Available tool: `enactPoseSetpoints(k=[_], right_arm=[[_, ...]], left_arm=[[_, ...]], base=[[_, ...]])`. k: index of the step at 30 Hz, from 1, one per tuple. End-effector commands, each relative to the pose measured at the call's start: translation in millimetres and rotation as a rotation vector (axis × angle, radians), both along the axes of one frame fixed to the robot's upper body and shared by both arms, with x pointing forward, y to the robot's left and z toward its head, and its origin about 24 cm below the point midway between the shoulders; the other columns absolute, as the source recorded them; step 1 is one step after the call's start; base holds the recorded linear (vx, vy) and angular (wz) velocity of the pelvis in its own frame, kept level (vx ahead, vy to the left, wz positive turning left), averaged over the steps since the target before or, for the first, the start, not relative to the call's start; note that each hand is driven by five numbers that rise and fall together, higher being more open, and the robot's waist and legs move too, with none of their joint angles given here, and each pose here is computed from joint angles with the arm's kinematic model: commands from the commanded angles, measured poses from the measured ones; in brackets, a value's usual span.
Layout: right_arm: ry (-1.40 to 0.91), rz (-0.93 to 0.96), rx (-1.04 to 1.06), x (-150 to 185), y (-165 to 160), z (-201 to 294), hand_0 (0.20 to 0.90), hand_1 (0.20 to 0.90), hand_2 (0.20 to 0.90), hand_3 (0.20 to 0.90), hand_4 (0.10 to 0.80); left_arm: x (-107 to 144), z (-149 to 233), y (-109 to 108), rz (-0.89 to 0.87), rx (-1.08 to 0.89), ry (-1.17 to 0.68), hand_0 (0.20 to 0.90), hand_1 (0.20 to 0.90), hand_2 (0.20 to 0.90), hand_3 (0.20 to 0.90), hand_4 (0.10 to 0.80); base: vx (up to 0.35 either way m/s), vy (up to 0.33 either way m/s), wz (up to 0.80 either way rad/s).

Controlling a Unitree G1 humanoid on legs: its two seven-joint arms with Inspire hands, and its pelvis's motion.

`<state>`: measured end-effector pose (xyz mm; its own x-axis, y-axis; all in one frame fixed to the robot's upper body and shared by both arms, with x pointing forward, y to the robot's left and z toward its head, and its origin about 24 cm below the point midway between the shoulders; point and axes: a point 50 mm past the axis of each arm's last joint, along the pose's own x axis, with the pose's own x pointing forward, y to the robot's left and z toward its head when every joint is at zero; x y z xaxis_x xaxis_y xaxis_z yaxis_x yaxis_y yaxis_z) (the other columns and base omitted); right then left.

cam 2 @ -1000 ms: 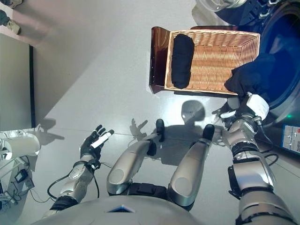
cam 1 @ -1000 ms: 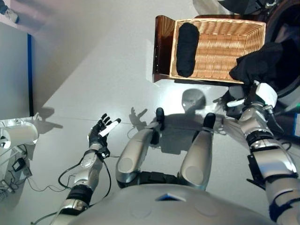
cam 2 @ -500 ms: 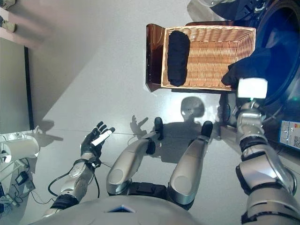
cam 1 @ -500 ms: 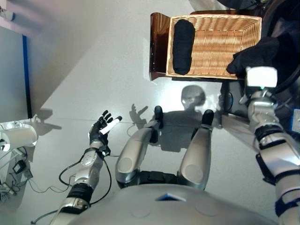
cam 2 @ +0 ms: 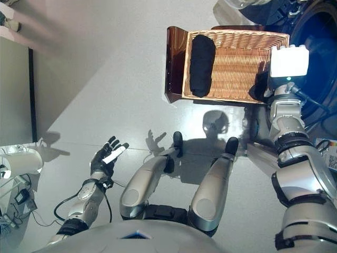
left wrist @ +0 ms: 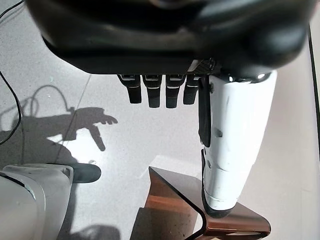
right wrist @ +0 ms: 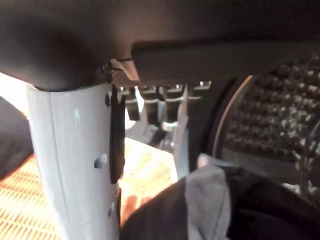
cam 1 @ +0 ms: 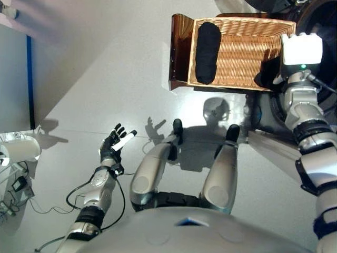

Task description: Pick up the clothes and place them into the washing machine

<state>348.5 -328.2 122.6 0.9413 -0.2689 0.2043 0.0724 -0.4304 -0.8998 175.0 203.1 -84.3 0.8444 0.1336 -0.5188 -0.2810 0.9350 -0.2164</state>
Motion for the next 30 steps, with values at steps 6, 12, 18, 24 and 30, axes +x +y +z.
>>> enactPoseSetpoints(k=[6,12,18,24,30], right_arm=[[-0.174,0.076,-0.105,20,19,51,0.9,0.9,0.9,0.9,0.8],[-0.111,0.043,-0.164,24,17,49,0.9,0.9,0.9,0.9,0.8],[-0.063,0.0,-0.216,25,11,51,0.9,0.9,0.9,0.9,0.8],[-0.04,-0.005,-0.266,27,11,56,0.9,0.9,0.9,0.9,0.8],[0.0,-0.037,-0.327,26,6,58,0.9,0.9,0.9,0.9,0.8]], left_arm=[[-5,20,29,0.039,0.123,-0.096,0.9,0.9,0.9,0.9,0.8],[-6,24,31,0.041,0.123,-0.115,0.9,0.9,0.9,0.9,0.8],[-5,27,32,0.048,0.123,-0.13,0.9,0.9,0.9,0.9,0.8],[-4,31,33,0.053,0.129,-0.145,0.9,0.9,0.9,0.9,0.8],[-3,34,36,0.059,0.136,-0.161,0.9,0.9,0.9,0.9,0.8]], base=[[0.0,0.0,0.0],[-0.006,0.0,0.02],[-0.005,0.003,0.01],[-0.015,-0.006,0.05],[-0.007,-0.003,0.02]])
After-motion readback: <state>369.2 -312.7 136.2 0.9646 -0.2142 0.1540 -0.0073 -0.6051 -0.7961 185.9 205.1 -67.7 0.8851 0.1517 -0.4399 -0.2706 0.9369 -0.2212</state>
